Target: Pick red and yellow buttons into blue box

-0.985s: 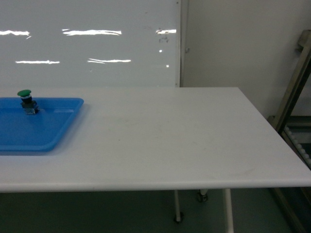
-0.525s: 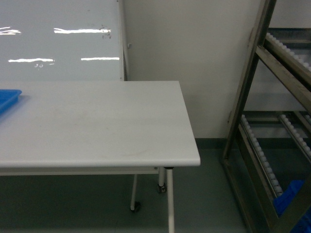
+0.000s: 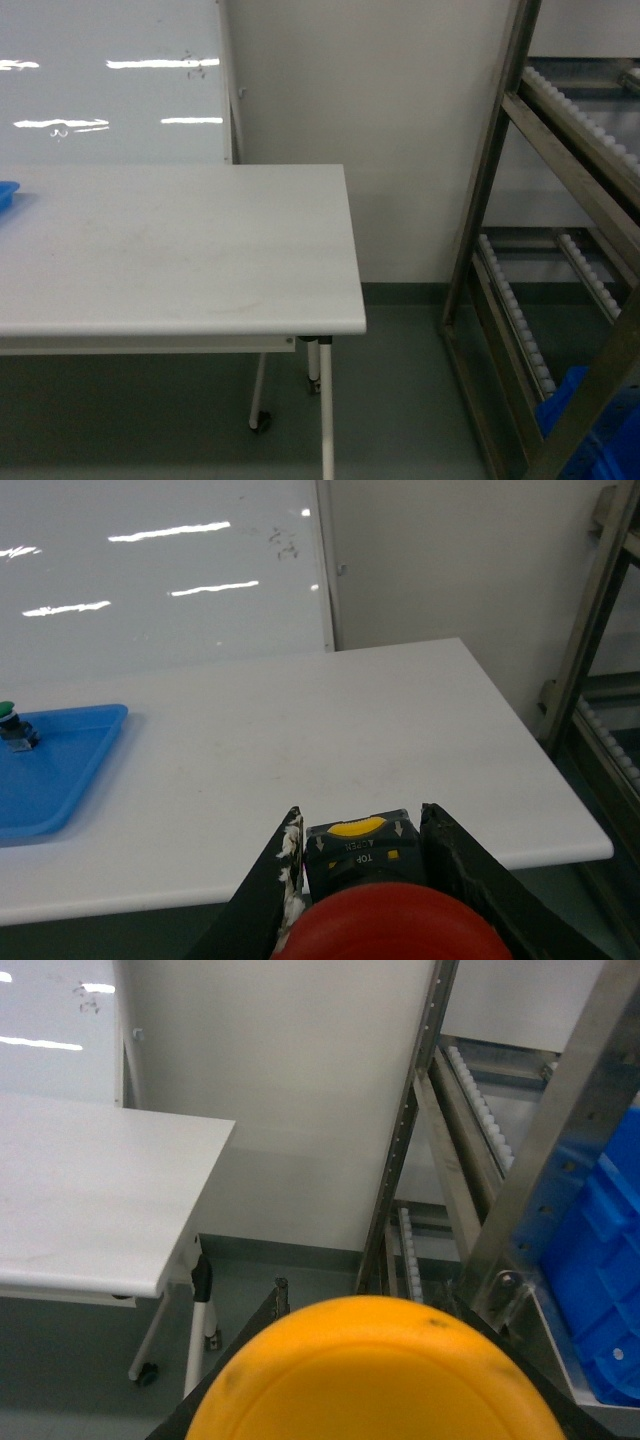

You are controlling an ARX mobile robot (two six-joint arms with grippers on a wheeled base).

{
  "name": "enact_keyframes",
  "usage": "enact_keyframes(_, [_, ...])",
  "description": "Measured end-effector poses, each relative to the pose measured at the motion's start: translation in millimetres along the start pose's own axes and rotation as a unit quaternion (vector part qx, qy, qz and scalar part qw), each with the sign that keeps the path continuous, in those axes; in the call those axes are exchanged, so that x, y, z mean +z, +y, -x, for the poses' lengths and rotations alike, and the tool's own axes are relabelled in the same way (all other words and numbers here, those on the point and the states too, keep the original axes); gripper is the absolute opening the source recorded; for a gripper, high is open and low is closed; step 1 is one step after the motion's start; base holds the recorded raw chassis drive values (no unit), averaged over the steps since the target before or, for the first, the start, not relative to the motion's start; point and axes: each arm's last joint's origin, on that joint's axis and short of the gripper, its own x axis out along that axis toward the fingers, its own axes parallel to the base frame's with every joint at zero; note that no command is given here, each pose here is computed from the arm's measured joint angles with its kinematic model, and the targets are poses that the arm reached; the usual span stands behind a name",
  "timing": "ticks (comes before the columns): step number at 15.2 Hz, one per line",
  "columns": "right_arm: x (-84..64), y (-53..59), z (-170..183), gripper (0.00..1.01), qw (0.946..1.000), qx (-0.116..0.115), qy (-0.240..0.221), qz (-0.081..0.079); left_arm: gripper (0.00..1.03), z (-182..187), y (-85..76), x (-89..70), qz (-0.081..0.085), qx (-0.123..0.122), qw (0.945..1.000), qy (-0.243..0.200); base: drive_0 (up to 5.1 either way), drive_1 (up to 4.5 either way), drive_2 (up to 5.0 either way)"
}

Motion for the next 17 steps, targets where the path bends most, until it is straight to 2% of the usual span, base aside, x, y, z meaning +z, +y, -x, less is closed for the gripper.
enact_keyframes(17, [0.0, 0.0, 0.0, 0.38, 1.0, 0.0, 0.0, 0.0, 0.3, -0.1, 0.0, 0.1, 0.0, 0.0, 1.0, -0.001, 4.9, -3.31, -1.5])
